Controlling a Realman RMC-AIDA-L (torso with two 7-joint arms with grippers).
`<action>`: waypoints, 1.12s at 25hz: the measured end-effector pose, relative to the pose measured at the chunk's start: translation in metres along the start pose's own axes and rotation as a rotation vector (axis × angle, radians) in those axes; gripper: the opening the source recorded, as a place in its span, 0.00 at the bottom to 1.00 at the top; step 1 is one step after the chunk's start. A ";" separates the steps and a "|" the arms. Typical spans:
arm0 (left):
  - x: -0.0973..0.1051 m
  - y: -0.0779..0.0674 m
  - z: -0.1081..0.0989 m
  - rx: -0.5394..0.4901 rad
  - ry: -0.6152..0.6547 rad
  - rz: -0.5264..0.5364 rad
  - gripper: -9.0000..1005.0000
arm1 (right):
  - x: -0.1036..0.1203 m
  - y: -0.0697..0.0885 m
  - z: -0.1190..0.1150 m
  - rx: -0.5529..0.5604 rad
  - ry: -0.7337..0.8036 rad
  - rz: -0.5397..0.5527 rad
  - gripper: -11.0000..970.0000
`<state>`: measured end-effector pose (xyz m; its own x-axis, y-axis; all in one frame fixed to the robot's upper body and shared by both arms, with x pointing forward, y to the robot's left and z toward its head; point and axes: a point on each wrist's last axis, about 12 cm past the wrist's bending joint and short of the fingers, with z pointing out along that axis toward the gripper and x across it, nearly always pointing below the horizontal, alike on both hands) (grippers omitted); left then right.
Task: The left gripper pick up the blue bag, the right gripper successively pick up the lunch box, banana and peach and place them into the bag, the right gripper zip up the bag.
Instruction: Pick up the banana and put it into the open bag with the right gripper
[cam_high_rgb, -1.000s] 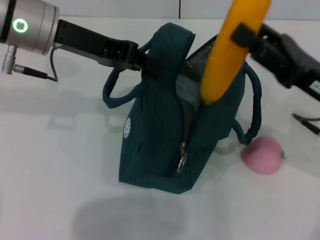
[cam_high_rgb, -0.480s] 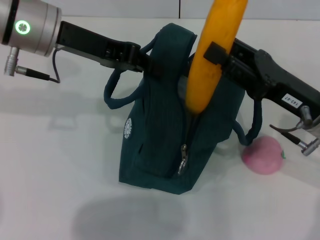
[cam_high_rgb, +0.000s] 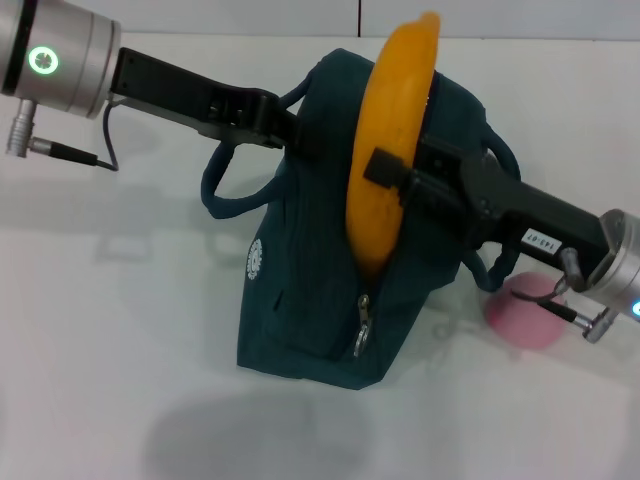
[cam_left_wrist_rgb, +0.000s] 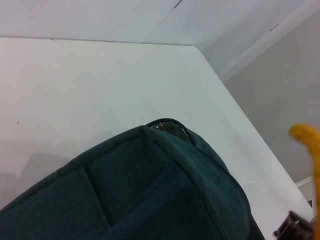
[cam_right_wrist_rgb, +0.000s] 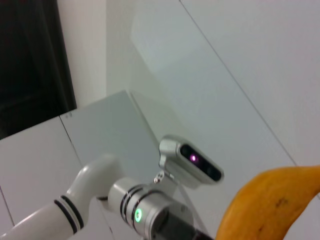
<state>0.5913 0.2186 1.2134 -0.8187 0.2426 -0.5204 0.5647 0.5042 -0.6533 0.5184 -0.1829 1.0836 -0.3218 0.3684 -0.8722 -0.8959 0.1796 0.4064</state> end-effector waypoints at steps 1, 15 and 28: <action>0.000 0.000 0.000 0.000 0.000 -0.001 0.08 | 0.001 0.000 0.000 0.003 0.010 0.011 0.45; 0.000 0.001 -0.002 -0.004 -0.002 -0.006 0.08 | 0.014 -0.006 -0.010 0.035 0.174 0.152 0.45; 0.000 0.002 -0.004 -0.011 -0.004 -0.007 0.08 | 0.009 -0.011 -0.016 0.012 0.333 0.314 0.45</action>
<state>0.5924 0.2224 1.2146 -0.8225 0.2358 -0.5176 0.5574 0.5150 -0.6512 0.5204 -0.1955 1.0668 -0.6603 0.0936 -0.7451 -0.7359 0.1172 0.6669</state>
